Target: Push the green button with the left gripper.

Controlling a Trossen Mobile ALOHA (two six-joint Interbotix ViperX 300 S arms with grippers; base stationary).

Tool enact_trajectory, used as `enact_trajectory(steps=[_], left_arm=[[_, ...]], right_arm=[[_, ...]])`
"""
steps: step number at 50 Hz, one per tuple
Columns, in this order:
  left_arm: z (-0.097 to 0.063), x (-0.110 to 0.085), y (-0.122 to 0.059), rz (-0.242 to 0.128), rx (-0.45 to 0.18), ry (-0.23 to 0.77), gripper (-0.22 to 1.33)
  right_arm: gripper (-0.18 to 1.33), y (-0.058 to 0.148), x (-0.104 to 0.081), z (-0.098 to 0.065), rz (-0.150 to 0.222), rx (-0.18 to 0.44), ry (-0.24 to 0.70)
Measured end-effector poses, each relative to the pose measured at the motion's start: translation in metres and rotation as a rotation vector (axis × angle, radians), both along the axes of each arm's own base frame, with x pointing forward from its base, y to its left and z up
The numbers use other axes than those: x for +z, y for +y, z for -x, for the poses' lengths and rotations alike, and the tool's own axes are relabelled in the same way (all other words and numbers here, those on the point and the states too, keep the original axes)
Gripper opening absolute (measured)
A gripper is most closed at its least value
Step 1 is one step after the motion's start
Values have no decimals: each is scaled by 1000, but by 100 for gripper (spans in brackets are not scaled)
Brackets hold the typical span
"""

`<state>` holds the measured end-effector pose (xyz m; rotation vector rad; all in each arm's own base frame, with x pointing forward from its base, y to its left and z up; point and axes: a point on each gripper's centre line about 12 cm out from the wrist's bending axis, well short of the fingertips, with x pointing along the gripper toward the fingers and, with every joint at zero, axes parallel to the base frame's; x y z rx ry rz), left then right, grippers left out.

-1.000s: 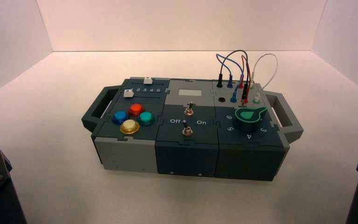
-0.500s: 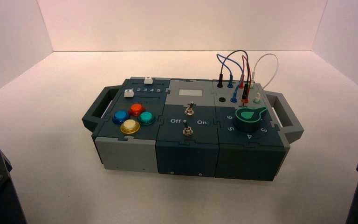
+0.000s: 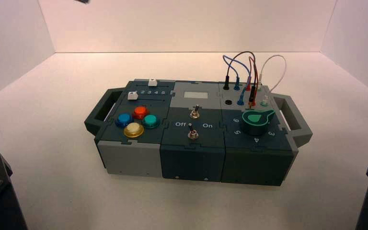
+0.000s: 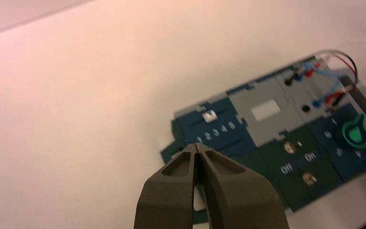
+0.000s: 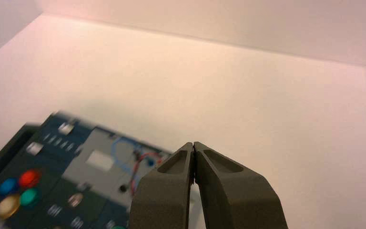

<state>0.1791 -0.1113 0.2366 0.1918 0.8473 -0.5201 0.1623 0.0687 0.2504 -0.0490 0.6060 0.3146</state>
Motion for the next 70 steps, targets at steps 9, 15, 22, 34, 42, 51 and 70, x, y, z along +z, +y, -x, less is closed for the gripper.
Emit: enact_trajectory(steps=[9, 15, 22, 34, 42, 51, 70], left_arm=[[4, -12, -16, -11, -54, 68, -16], [7, -23, -30, -35, -100, 129, -16], [9, -39, -46, -70, -141, 208, -16], [15, -65, -68, -131, -201, 319, -16], [16, -88, -77, -187, -215, 399, -16], [16, -104, -85, -211, -224, 434, -16], [14, -118, -97, -229, -233, 462, -16]], right_arm=[[-14, 16, -5, 6, 11, 90, 34], [-14, 25, -11, 7, 22, 133, 69], [-14, 34, -17, 7, 40, 167, 107], [-14, 41, -24, 6, 66, 200, 142], [-14, 42, -25, 5, 70, 204, 144], [-14, 42, -26, 5, 72, 204, 146], [-15, 42, -26, 5, 71, 205, 145]])
